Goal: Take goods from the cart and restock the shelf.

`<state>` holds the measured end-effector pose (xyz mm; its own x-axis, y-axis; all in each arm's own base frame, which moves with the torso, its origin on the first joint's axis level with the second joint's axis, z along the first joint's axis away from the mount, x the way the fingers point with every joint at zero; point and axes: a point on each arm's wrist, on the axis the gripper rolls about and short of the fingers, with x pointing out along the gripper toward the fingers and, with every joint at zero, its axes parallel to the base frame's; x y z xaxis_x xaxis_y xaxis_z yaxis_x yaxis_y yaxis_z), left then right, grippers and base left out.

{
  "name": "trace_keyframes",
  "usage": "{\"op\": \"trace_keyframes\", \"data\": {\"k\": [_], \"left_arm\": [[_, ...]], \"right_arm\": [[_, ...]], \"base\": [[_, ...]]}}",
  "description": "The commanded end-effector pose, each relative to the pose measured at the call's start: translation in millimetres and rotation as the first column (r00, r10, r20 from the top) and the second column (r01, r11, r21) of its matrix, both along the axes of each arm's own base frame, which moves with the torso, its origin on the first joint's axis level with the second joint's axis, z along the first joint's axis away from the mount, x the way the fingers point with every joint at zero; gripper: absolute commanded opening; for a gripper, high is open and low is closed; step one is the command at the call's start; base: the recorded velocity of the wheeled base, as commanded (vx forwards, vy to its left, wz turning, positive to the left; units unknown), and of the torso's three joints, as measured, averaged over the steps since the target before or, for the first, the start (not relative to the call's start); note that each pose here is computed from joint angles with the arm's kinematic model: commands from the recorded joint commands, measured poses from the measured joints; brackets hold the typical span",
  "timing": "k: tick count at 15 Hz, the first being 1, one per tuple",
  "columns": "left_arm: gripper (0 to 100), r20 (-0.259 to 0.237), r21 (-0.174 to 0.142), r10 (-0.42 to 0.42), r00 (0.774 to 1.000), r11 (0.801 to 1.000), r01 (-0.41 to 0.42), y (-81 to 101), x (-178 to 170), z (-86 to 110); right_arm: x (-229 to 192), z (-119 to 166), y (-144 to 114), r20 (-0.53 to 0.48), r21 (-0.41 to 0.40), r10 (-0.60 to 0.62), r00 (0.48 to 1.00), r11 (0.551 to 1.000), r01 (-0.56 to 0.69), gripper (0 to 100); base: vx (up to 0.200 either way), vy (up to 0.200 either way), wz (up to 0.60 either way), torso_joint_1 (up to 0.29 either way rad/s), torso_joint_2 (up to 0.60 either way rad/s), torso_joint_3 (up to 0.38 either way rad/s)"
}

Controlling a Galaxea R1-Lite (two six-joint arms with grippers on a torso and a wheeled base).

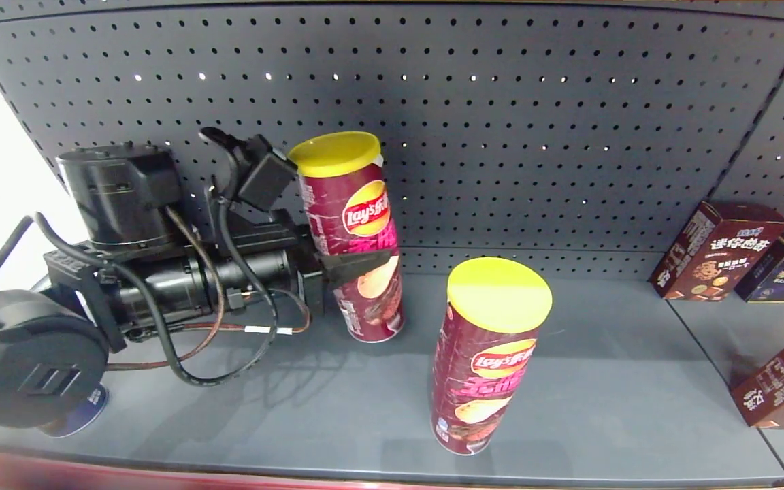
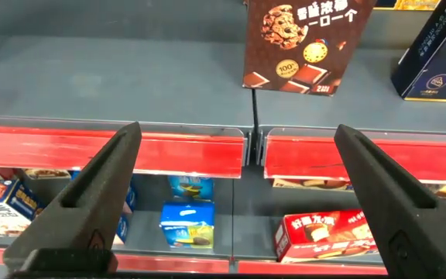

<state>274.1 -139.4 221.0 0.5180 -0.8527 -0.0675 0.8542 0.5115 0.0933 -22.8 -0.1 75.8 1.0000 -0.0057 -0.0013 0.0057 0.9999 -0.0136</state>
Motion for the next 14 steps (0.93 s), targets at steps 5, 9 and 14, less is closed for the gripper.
{"op": "trace_keyframes", "data": {"k": [5, 9, 14], "left_arm": [[0, -0.029, 0.081, -0.102, 0.994, 0.991, 0.104, -21.0, 37, -14.0], [0, 0.009, 0.093, -0.112, 0.994, 0.989, 0.111, -33.4, 61, -15.1], [0, 0.027, 0.089, -0.125, 0.992, 0.989, 0.122, -46.4, 77, -18.0]], "right_arm": [[0, 0, 0, 0.0, 0.0, 0.0, 1.0, 1.0, 0.0, 100], [0, 0, 0, 0.0, 0.0, 0.0, 1.0, 1.0, 0.0, 100], [0, 0, 0, 0.0, 0.0, 0.0, 1.0, 1.0, 0.0, 100]], "base": [[0.0, 0.0, 0.0, 0.0, 0.0, 0.0], [0.0, 0.0, 0.0, 0.0, 0.0, 0.0], [0.0, 0.0, 0.0, 0.0, 0.0, 0.0]]}}
